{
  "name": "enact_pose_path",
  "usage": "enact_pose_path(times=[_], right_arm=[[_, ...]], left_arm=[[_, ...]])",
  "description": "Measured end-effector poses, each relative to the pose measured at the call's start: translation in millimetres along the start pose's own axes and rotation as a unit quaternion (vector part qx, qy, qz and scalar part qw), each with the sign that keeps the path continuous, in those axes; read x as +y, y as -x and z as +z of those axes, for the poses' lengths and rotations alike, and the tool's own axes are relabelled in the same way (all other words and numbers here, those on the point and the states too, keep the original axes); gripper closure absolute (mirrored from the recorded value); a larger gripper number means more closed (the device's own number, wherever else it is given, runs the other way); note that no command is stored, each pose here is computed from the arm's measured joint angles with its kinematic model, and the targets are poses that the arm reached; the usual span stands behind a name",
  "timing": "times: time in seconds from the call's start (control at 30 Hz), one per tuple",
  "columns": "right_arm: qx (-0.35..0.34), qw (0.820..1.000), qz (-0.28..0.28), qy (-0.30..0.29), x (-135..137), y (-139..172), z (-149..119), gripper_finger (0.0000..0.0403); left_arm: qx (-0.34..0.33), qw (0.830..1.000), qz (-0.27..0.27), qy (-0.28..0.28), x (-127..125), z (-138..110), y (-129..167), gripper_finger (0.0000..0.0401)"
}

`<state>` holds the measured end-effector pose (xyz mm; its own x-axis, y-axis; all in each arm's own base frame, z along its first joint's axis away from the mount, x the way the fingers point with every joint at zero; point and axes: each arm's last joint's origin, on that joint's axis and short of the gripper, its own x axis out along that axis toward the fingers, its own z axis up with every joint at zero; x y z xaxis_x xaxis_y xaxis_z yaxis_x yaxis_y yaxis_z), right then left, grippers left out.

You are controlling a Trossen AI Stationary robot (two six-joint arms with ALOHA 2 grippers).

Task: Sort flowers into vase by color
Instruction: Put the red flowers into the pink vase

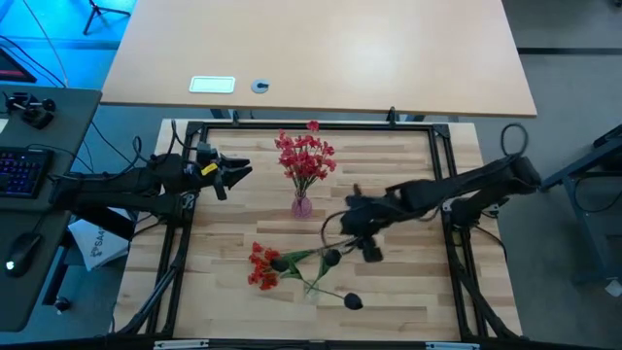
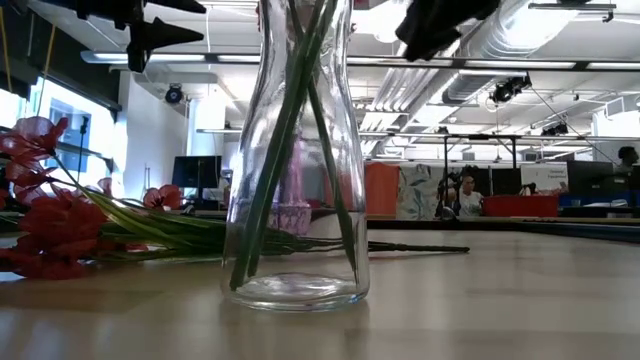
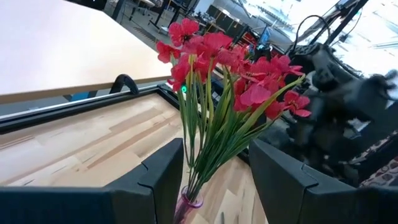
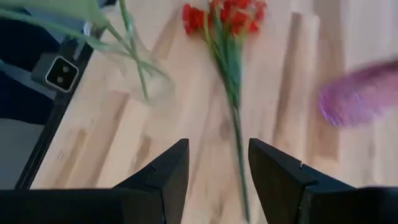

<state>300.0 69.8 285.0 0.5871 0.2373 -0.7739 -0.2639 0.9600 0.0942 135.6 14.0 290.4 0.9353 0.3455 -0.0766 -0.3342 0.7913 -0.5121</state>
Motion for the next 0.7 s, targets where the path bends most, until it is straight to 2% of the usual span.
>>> enact_pose_path(times=[0.13, 0.23, 0.3, 0.43, 0.53, 0.63, 0.7], right_arm=[[0.01, 0.999, -0.031, -0.037, -12.6, 28.8, -27.6, 0.0254], [-0.015, 0.995, -0.052, -0.084, -19.9, 35.0, -54.3, 0.0258], [-0.036, 0.991, -0.055, -0.119, -22.7, 25.7, -74.7, 0.0258], [-0.064, 0.983, -0.036, -0.17, -23.2, -12.7, -115.7, 0.0258], [-0.11, 0.98, -0.017, -0.162, -20.6, -36.3, -127.6, 0.0258], [-0.145, 0.984, -0.02, -0.106, -18.5, -54.4, -125.5, 0.0258], [-0.142, 0.987, -0.033, -0.071, -18.3, -67.5, -122.4, 0.0258]], left_arm=[[-0.001, 1.0, 0.0, -0.005, 0.0, 0.1, 0.0, 0.0232], [-0.001, 1.0, 0.001, -0.022, 0.0, 0.2, -0.1, 0.0232], [-0.002, 1.0, 0.001, -0.022, 0.1, 0.2, 0.0, 0.0232], [-0.002, 1.0, 0.001, -0.02, -0.1, 0.3, 0.0, 0.0232], [-0.001, 1.0, 0.001, -0.009, 0.0, 0.1, 0.0, 0.0232], [-0.001, 1.0, 0.001, -0.009, 0.0, 0.2, 0.0, 0.0232], [-0.002, 1.0, 0.002, -0.009, 0.1, 0.3, 0.0, 0.0232]])
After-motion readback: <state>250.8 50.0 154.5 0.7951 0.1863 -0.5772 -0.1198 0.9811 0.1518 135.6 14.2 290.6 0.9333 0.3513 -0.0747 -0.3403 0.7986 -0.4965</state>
